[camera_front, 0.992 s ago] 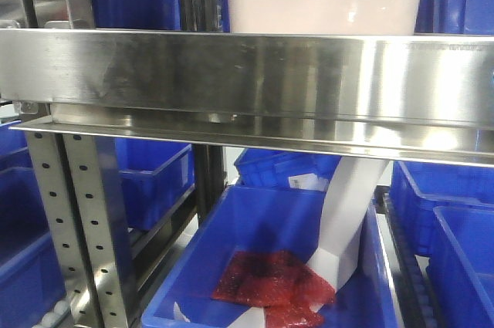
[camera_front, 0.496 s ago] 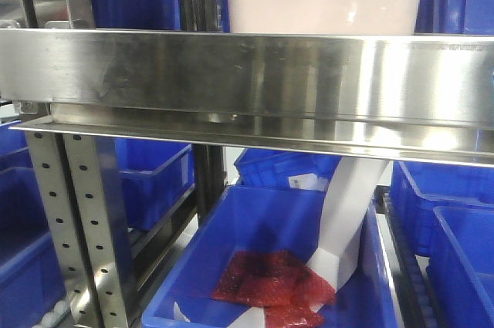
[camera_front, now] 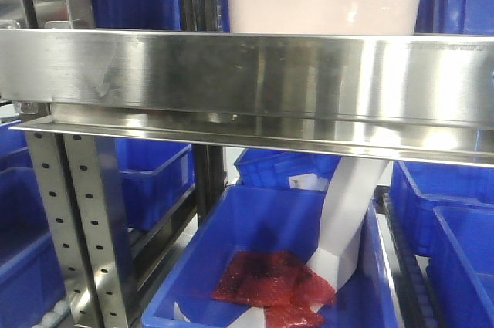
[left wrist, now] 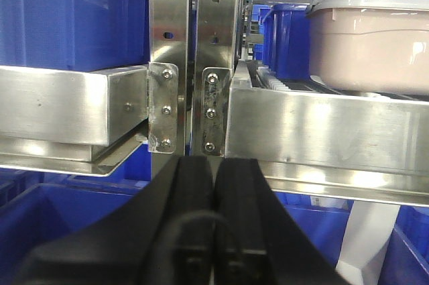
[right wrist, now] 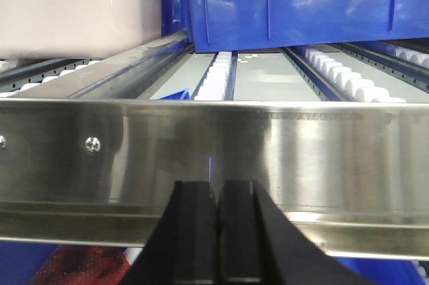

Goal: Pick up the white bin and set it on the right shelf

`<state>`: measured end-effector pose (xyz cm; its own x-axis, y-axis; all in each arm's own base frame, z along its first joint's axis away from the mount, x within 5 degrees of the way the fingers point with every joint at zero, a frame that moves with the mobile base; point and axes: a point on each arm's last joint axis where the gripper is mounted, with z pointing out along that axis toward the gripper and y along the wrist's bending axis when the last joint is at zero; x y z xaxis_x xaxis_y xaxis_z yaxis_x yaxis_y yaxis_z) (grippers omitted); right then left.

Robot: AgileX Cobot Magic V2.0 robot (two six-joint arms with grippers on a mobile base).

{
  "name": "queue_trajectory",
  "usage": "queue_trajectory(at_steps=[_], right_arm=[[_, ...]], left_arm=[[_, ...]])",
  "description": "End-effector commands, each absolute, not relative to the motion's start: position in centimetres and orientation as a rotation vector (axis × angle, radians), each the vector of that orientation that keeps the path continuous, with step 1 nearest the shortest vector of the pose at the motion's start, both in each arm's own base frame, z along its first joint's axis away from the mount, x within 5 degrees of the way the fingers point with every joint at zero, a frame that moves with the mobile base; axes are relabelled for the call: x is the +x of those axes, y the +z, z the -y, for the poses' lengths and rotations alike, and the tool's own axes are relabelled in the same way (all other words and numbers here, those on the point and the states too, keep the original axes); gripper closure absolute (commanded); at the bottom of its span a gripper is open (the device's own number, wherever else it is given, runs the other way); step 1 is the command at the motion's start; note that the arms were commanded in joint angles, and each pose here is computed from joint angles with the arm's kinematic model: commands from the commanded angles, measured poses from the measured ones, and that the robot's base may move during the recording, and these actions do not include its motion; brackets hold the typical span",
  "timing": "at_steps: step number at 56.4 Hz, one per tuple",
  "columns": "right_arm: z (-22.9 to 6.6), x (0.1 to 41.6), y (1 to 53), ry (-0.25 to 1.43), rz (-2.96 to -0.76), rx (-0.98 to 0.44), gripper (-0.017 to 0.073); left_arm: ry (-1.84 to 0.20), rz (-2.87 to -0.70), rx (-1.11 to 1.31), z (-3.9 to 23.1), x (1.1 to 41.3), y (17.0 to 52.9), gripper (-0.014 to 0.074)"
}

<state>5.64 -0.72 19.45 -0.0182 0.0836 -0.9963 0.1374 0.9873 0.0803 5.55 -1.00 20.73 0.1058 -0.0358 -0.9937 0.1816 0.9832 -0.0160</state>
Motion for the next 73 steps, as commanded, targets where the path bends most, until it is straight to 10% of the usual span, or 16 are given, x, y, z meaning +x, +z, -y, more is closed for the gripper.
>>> queue_trajectory(at_steps=[1,73], right_arm=[[0.79,5.31,21.21,-0.061,-1.456,0.162,0.0491],[0.79,5.31,21.21,-0.061,-1.456,0.162,0.0491]], left_arm=[[-0.163,-1.356,0.099,0.86,5.37,21.49,0.0721],[-0.163,-1.356,0.099,0.86,5.37,21.49,0.0721]])
